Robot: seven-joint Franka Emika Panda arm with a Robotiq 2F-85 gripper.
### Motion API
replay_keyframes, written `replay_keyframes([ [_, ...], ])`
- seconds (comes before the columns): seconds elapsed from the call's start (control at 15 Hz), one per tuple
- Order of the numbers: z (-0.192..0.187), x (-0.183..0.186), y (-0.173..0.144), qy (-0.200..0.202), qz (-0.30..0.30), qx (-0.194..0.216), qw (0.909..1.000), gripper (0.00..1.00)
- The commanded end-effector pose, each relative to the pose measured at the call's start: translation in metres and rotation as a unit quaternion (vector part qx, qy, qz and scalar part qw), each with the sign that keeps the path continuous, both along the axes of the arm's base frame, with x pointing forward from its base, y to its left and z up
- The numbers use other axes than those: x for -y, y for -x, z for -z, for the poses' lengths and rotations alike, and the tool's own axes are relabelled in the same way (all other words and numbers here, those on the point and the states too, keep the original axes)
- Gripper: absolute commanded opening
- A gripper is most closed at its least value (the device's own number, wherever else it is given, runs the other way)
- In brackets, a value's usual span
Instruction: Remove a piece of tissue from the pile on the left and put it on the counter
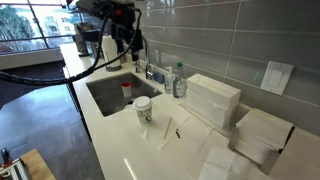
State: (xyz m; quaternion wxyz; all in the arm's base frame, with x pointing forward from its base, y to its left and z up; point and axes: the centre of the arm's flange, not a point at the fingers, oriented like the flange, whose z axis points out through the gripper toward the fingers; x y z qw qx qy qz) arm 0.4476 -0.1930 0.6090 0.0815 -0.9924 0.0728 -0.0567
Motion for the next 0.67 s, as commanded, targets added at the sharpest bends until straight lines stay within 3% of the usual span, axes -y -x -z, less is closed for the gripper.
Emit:
replay_keyframes([
  [0.0,-0.0003,-0.0077,-0.0015,0.0,-0.014,-0.003,0.9999,1.0],
  [0.6,0.0001,-0.0135,-0.003,0.001,-0.028,-0.004,0.9996,1.0],
])
